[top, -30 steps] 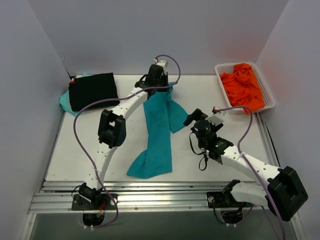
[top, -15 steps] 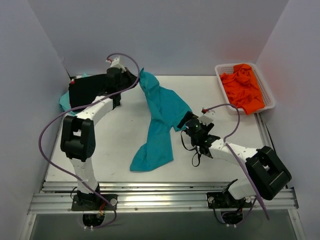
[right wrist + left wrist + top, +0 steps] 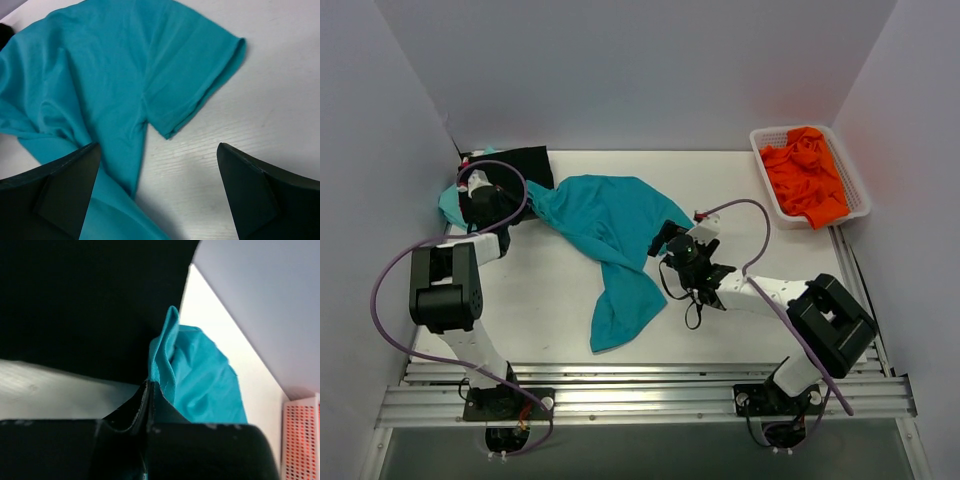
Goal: Fold and stack the t-shirts
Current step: Flatten the tshirt out
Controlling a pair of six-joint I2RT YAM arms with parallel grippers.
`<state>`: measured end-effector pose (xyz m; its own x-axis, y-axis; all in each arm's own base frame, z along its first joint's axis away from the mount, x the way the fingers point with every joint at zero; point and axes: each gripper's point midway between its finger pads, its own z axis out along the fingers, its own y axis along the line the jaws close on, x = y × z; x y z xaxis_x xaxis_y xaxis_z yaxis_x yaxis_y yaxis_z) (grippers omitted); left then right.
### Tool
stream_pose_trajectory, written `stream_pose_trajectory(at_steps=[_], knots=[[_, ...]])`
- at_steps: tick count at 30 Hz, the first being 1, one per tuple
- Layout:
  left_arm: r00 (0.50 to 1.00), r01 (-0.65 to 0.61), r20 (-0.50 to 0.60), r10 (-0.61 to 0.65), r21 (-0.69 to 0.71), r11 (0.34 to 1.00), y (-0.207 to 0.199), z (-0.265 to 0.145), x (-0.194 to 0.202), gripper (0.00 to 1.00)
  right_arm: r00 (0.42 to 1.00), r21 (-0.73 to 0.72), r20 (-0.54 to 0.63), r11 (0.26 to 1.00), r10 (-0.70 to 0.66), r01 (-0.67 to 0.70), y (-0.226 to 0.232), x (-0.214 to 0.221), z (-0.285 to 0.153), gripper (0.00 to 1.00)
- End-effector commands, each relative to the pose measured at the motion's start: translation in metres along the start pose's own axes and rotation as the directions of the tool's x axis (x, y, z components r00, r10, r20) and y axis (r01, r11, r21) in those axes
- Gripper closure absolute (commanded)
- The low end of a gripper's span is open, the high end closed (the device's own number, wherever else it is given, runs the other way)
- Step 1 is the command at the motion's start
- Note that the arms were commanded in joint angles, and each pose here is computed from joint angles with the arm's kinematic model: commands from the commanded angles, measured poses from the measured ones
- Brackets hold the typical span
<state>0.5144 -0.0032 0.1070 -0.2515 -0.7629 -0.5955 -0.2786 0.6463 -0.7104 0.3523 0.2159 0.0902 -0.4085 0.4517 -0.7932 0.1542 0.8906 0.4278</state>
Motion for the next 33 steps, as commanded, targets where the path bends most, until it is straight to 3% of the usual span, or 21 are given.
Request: stream_pose_trajectory(at_steps=[1,6,14,24,27,30,31,33], knots=[[0.998,0.003,0.059,-0.014,0.18,0.984,-0.05,0.002,-0.021,0.98,1.0,-0.107,0.022,0.994,0.016,-0.013,0.045,-0.006,-0.006,0.03],[0.999,0.01,0.032,-0.016,0.171,0.985,-0.04,0.011,-0.009,0.98,0.998,-0.183,-0.064,0.983,0.012,-0.024,0.07,0.036,-0.029,0.03],[0.999,0.015,0.029,-0.02,0.183,0.983,-0.039,0.01,-0.007,0.98,0.989,-0.115,-0.145,0.993,-0.001,-0.016,0.032,0.091,-0.047,0.04],[1.0,0.019,0.016,-0.023,0.19,0.982,-0.038,0.013,-0.003,0.98,0.991,0.004,-0.124,0.999,-0.049,0.05,-0.012,0.105,-0.052,0.05],[1.0,0.019,0.016,-0.023,0.19,0.982,-0.039,0.013,-0.002,0.98,0.99,-0.002,-0.131,0.998,-0.057,0.058,-0.012,0.11,-0.05,0.18],[1.0,0.019,0.018,-0.023,0.189,0.982,-0.038,0.013,-0.003,0.98,0.985,-0.038,-0.155,0.997,-0.078,0.073,-0.007,0.119,-0.047,0.52],[1.0,0.02,0.017,-0.023,0.188,0.982,-0.038,0.012,-0.003,0.98,0.984,-0.042,-0.159,0.996,-0.084,0.078,-0.006,0.121,-0.046,0.72],[1.0,0.018,0.017,-0.022,0.188,0.982,-0.038,0.011,-0.002,0.98,0.979,-0.043,-0.177,0.995,-0.1,0.094,-0.007,0.127,-0.044,0.82]])
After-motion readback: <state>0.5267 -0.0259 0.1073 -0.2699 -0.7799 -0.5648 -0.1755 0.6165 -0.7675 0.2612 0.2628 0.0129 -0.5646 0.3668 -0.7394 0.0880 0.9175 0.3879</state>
